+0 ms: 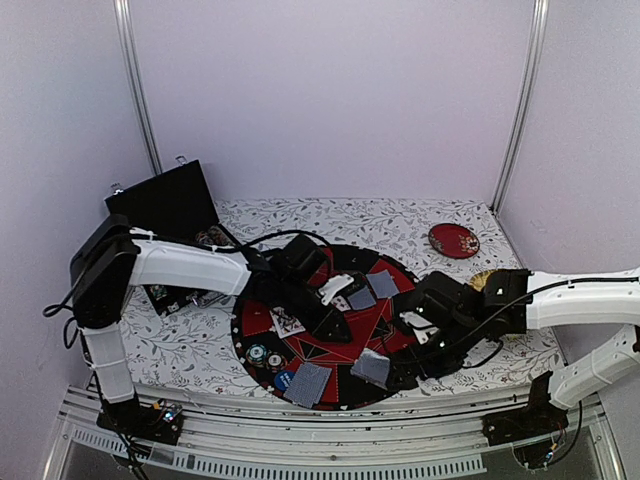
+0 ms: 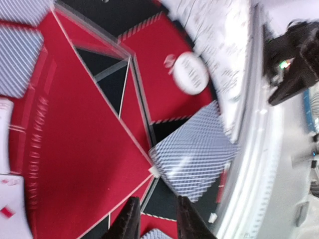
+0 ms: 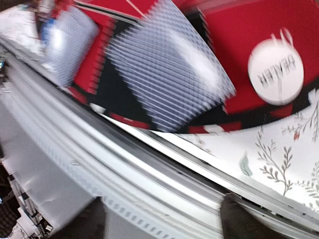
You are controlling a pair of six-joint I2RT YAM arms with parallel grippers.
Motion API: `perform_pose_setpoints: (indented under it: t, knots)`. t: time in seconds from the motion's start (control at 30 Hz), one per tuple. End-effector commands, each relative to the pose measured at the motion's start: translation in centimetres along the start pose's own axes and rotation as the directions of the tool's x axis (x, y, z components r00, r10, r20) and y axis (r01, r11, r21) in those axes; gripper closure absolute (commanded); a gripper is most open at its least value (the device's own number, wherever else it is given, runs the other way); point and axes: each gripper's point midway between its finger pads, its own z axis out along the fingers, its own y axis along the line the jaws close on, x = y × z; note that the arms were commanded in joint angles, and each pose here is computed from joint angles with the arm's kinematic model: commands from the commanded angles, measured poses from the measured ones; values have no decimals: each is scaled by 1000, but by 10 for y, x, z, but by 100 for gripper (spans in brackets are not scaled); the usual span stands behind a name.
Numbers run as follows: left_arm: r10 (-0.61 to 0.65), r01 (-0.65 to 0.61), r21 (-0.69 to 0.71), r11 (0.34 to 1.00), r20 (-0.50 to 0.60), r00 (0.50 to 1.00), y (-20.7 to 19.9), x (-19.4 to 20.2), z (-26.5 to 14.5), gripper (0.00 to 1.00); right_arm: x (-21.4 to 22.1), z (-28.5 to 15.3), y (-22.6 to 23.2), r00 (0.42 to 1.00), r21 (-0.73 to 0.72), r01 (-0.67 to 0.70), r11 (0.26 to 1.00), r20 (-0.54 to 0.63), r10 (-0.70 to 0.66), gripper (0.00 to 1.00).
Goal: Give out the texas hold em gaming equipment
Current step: Pick up the face-down deck piles from position 1.
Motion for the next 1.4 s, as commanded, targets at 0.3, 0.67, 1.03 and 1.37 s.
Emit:
perform_pose_setpoints:
  t: [0.3, 0.67, 1.03, 1.37]
  knots:
    - [-132, 147, -49, 988, 225, 965, 24, -5, -100, 59, -89, 20, -2, 792, 242, 605, 758, -92, -603, 1]
    - [-164, 194, -88, 977, 271, 949, 37, 15, -118, 52, -76, 48, 0, 705, 97, 706, 701, -182, -685, 1]
    - [-154, 181, -75, 981, 269, 951, 37, 16, -122, 52, -75, 74, -12, 733, 115, 673, 731, -235, -638, 1]
    - [-158, 186, -85, 979, 266, 951, 43, 21, -123, 52, -60, 89, -30, 754, 255, 650, 716, -330, -567, 19]
